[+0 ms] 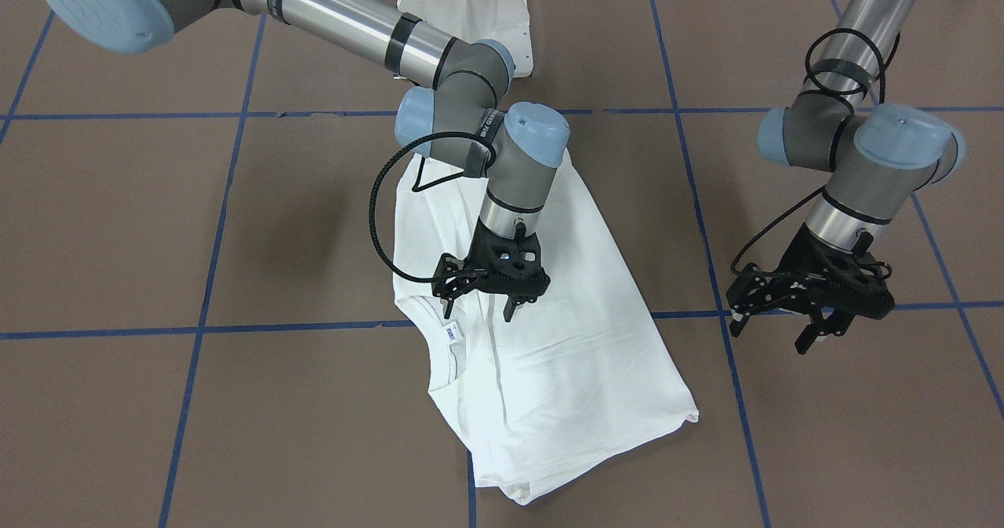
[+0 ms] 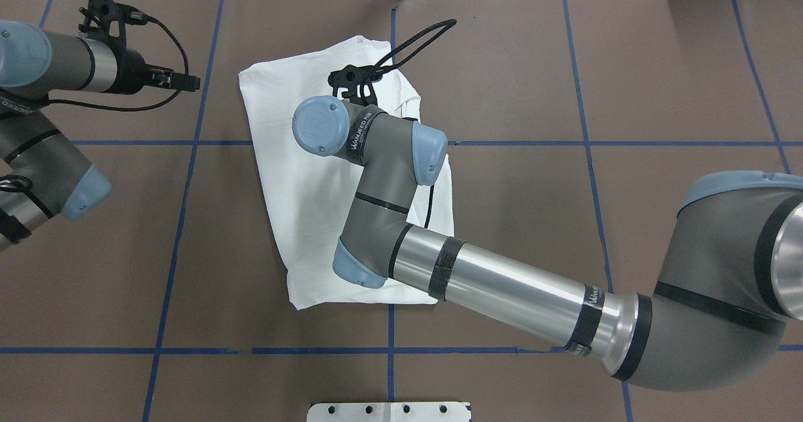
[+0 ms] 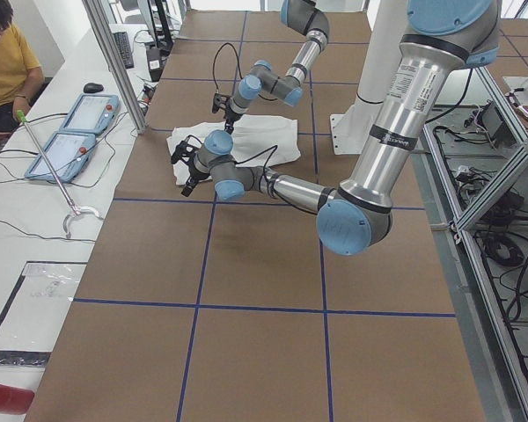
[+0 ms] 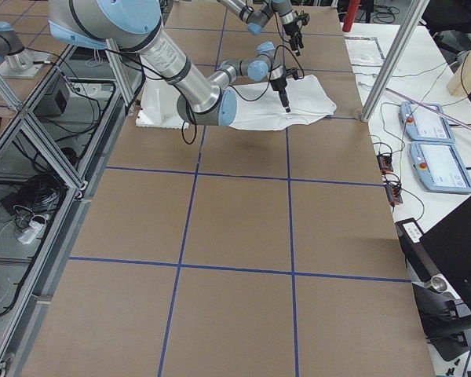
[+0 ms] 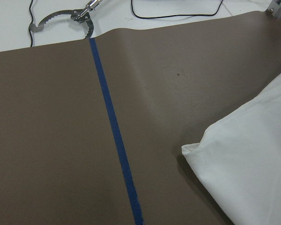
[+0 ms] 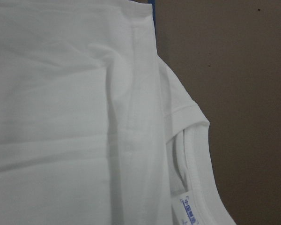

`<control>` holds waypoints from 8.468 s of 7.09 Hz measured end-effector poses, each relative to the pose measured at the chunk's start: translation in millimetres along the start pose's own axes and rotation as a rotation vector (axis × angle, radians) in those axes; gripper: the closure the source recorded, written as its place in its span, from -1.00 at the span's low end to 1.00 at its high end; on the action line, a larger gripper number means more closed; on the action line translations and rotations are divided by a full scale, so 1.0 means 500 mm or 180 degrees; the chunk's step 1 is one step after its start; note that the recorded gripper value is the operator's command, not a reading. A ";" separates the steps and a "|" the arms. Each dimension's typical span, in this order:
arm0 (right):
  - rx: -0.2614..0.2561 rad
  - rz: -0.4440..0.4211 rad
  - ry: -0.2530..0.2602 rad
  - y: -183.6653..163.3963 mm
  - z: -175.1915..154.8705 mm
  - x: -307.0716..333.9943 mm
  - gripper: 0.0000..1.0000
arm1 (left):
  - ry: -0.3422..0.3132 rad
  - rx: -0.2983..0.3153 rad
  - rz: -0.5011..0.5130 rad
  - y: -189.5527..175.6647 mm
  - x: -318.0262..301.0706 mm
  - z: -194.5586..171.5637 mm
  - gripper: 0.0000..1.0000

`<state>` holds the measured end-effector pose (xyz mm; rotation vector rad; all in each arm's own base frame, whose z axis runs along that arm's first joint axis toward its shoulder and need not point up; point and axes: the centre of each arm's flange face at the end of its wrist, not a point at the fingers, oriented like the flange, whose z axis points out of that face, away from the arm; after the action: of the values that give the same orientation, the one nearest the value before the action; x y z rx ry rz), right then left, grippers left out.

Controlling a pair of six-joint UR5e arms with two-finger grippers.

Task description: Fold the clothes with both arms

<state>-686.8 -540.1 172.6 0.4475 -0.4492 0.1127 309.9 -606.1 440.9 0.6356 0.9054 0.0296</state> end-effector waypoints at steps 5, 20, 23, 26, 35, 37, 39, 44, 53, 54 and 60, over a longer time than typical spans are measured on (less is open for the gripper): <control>-0.0253 -0.0692 0.0588 -0.003 0.031 0.087 -1.00 | 0.0000 0.0001 0.0000 0.000 0.000 0.000 -1.00; -0.0043 0.0063 -0.0328 0.222 -0.080 0.066 0.66 | 0.0574 -0.0104 -0.0499 0.104 0.150 -0.149 -1.00; -0.0033 -0.0019 -0.0229 0.222 -0.085 0.066 1.00 | 0.0566 -0.0107 -0.0502 0.105 0.148 -0.146 -1.00; -0.0004 -0.0008 -0.0219 0.207 -0.086 0.074 1.00 | 0.0562 -0.0115 -0.0502 0.107 0.149 -0.144 -1.00; 0.0344 -0.0186 -0.0410 0.282 -0.034 0.205 -1.00 | 0.0562 -0.0130 -0.0499 0.112 0.150 -0.140 -1.00; 0.0308 -0.0242 -0.0390 0.314 -0.043 0.223 -1.00 | 0.0563 -0.0129 -0.0495 0.111 0.150 -0.140 -1.00; 0.0229 -0.0342 -0.0245 0.345 -0.049 0.277 -1.00 | 0.0567 -0.0128 -0.0495 0.111 0.151 -0.141 -1.00; 0.0159 -0.0341 -0.0595 0.372 -0.132 0.411 -1.00 | 0.0641 -0.0180 -0.0641 0.125 0.184 -0.143 -1.00; 0.0151 0.0867 -0.1977 0.415 -0.134 0.507 -1.00 | 0.0459 -0.0706 -0.2148 0.465 0.603 -0.146 -0.85; 0.0152 0.0879 -0.1976 0.415 -0.133 0.507 -1.00 | 0.0455 -0.0773 -0.2191 0.493 0.628 -0.139 -0.81; 0.0155 0.0885 -0.1967 0.415 -0.130 0.506 -1.00 | 0.0441 -0.0829 -0.2220 0.520 0.665 -0.116 0.05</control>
<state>-476.1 -323.0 313.8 0.4623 -1.1185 0.2564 537.5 -270.4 311.2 0.0534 1.1948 -0.4314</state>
